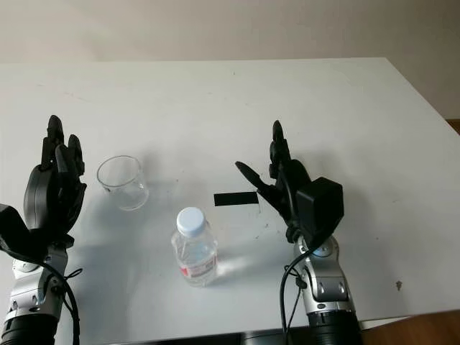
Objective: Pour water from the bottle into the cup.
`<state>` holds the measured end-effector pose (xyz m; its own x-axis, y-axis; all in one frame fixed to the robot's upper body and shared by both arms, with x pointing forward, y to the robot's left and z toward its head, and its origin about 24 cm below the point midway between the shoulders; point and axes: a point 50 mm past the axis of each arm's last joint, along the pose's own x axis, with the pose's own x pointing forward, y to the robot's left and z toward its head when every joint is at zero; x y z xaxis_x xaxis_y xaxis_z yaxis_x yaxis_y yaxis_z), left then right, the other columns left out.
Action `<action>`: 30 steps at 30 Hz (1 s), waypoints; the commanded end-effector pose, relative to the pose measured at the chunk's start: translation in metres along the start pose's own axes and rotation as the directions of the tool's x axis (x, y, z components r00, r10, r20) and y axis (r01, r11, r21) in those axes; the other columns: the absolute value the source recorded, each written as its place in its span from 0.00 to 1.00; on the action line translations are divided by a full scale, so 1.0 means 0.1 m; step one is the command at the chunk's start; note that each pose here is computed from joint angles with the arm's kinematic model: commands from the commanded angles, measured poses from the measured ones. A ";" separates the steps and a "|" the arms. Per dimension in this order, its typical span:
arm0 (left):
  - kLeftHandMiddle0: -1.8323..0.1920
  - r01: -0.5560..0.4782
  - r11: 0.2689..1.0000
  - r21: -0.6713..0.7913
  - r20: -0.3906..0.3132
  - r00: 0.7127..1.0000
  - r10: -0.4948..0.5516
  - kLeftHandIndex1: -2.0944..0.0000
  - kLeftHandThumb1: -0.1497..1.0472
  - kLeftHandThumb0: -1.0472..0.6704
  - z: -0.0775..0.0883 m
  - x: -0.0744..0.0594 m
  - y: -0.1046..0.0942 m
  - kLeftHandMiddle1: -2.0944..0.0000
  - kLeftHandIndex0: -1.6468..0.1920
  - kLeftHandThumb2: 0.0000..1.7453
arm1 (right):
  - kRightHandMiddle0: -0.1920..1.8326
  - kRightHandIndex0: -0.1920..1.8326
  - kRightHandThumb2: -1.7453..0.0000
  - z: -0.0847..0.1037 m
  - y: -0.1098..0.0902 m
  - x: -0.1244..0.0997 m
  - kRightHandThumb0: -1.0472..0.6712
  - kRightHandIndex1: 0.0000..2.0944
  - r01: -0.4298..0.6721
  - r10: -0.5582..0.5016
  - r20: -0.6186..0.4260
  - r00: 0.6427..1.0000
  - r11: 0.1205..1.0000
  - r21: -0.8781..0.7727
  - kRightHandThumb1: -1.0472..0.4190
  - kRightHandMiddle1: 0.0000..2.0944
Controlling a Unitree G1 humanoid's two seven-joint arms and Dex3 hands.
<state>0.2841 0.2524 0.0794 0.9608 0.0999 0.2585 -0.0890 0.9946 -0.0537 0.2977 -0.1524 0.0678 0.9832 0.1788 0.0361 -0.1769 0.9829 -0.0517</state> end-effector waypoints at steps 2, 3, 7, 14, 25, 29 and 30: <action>1.00 0.010 1.000 0.013 0.006 1.000 -0.010 1.00 1.00 0.09 0.01 -0.01 0.01 1.00 1.00 0.41 | 0.00 0.00 0.97 0.01 -0.02 0.00 0.13 0.00 0.007 -0.007 0.013 1.000 1.000 -0.009 0.03 0.00; 1.00 0.008 1.000 0.009 0.007 1.000 -0.008 1.00 1.00 0.09 0.01 -0.01 0.01 1.00 1.00 0.40 | 0.00 0.00 0.97 0.01 -0.02 0.00 0.13 0.00 0.007 -0.007 0.012 1.000 1.000 -0.010 0.03 0.00; 1.00 0.019 1.000 0.004 0.013 1.000 -0.019 1.00 1.00 0.09 0.00 0.00 0.00 1.00 1.00 0.39 | 0.00 0.00 0.97 0.00 -0.01 0.00 0.14 0.00 0.001 -0.001 0.008 1.000 1.000 -0.007 0.03 0.00; 1.00 0.027 1.000 -0.004 0.011 1.000 -0.027 1.00 1.00 0.10 -0.01 -0.02 0.00 1.00 1.00 0.39 | 0.00 0.00 0.97 -0.07 -0.07 -0.04 0.14 0.00 -0.034 0.034 0.013 0.999 0.999 -0.009 0.02 0.00; 1.00 0.027 1.000 -0.007 0.019 0.999 -0.027 1.00 1.00 0.10 -0.02 -0.02 -0.02 1.00 1.00 0.38 | 0.00 0.00 0.97 0.02 -0.35 -0.31 0.10 0.00 -0.256 0.262 0.175 0.949 0.965 -0.058 0.05 0.00; 1.00 0.025 1.000 -0.005 0.015 1.000 -0.025 1.00 1.00 0.09 -0.02 -0.01 -0.01 1.00 1.00 0.38 | 0.00 0.00 0.97 0.07 -0.37 -0.51 0.09 0.00 -0.339 0.355 0.219 0.909 0.935 -0.109 0.05 0.00; 1.00 0.022 1.000 -0.007 0.015 1.000 -0.022 1.00 1.00 0.09 -0.01 -0.01 -0.01 1.00 1.00 0.38 | 0.00 0.00 0.97 0.07 -0.37 -0.55 0.09 0.00 -0.352 0.370 0.228 0.901 0.929 -0.116 0.04 0.00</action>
<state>0.2837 0.2504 0.0758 0.9607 0.0766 0.2668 -0.0635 0.9963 -0.0574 0.2554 -0.1950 0.0696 0.8258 0.5204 0.2175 -0.4992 0.8538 -0.1475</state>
